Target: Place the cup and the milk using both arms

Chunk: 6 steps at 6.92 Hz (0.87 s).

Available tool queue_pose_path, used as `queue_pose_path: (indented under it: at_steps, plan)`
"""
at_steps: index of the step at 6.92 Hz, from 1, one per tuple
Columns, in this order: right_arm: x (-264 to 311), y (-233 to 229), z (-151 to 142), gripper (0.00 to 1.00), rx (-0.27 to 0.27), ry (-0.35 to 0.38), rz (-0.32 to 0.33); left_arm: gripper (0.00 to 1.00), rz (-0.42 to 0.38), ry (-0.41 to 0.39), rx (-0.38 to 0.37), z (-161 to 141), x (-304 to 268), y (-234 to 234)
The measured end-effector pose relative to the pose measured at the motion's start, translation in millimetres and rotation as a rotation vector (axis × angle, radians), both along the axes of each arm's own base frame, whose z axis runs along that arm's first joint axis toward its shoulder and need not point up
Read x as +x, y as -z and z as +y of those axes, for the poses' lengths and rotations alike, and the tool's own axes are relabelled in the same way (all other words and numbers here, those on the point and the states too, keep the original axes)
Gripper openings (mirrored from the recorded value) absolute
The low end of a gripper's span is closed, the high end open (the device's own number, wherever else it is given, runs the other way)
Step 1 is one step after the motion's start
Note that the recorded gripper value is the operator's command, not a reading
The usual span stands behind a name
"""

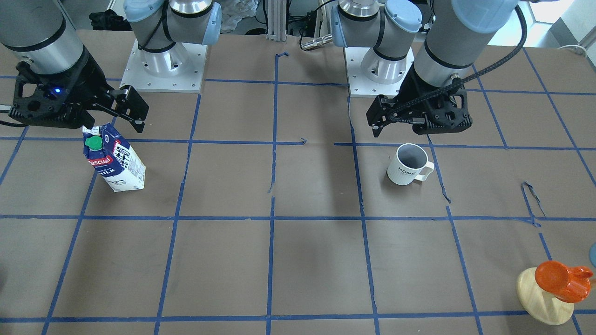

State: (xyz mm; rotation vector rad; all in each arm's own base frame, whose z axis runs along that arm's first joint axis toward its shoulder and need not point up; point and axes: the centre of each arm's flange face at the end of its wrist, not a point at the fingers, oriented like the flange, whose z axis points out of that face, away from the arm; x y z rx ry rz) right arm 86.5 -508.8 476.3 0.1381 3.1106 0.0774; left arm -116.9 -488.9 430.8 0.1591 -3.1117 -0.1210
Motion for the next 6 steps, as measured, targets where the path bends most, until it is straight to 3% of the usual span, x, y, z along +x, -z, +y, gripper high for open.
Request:
queue_pose_path:
  at_steps: [3,5,6]
  plan:
    - [-1,-1,-1,1.00,-0.007,0.000,0.008,1.00,0.022,0.023,0.087,9,49,87]
    - [-1,-1,-1,1.00,-0.011,0.004,0.010,0.91,-0.004,0.046,0.108,24,72,142]
    - [-1,-2,-1,1.00,-0.013,0.009,0.009,0.67,-0.023,0.077,0.130,33,77,159]
